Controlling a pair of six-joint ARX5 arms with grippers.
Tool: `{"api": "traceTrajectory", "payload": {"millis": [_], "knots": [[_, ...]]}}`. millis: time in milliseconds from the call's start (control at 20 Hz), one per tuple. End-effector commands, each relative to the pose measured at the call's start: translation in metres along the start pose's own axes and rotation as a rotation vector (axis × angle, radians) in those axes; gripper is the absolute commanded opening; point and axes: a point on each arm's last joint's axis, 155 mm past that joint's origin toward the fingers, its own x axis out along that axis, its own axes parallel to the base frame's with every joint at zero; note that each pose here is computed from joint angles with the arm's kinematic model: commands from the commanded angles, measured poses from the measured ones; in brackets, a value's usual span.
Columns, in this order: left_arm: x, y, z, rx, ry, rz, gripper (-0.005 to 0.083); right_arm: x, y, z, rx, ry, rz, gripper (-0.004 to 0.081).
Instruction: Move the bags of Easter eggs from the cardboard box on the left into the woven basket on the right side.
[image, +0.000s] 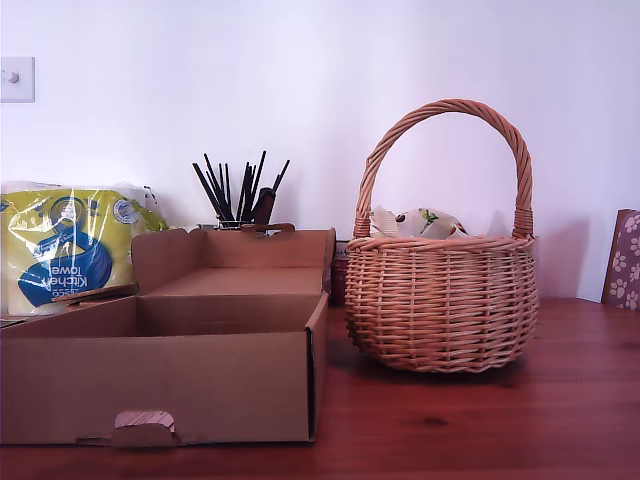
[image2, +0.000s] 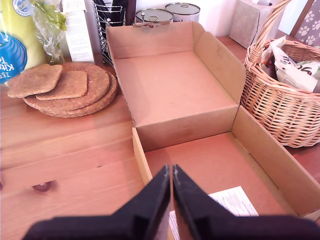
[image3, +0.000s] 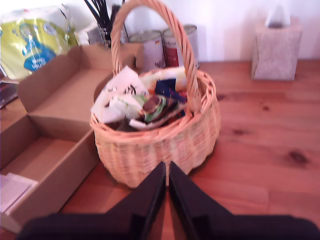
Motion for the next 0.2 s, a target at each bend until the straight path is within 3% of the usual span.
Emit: {"api": "traceTrajectory", "payload": {"millis": [0,150], "knots": [[0.003,0.001,-0.008,-0.008,0.014,0.001,-0.0019,-0.001,0.002,0.0,0.003,0.009,0.007,-0.0012],[0.003,0.001,-0.008,-0.008,0.014,0.001,-0.0019,-0.002,0.002,-0.011,0.014,0.053,0.005,-0.0012]]}}
